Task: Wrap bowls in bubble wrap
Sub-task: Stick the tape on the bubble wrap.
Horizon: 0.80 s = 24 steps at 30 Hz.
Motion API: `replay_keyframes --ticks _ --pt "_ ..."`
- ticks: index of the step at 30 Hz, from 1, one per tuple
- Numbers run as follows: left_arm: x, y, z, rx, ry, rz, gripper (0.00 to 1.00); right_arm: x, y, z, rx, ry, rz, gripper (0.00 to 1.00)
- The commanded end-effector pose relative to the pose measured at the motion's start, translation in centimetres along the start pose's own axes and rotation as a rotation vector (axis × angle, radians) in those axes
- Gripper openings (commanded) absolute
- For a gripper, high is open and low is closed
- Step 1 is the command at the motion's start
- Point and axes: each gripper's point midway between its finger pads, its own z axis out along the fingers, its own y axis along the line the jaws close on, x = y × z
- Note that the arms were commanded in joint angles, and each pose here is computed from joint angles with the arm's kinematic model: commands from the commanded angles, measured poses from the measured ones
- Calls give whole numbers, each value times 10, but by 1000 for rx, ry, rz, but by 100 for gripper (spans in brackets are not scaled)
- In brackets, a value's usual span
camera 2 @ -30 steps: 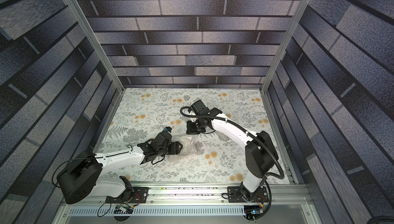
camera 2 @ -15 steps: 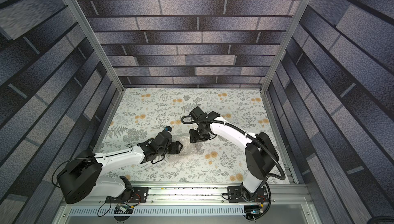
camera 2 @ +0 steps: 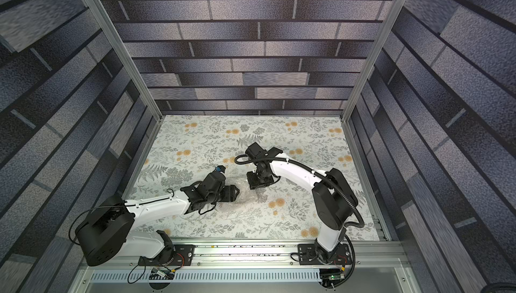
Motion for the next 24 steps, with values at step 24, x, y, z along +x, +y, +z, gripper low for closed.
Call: replay_keyframes --ticks 24 --pt "0 -4 1 -2 20 26 73 -16 17 30 -62 8 4 27"
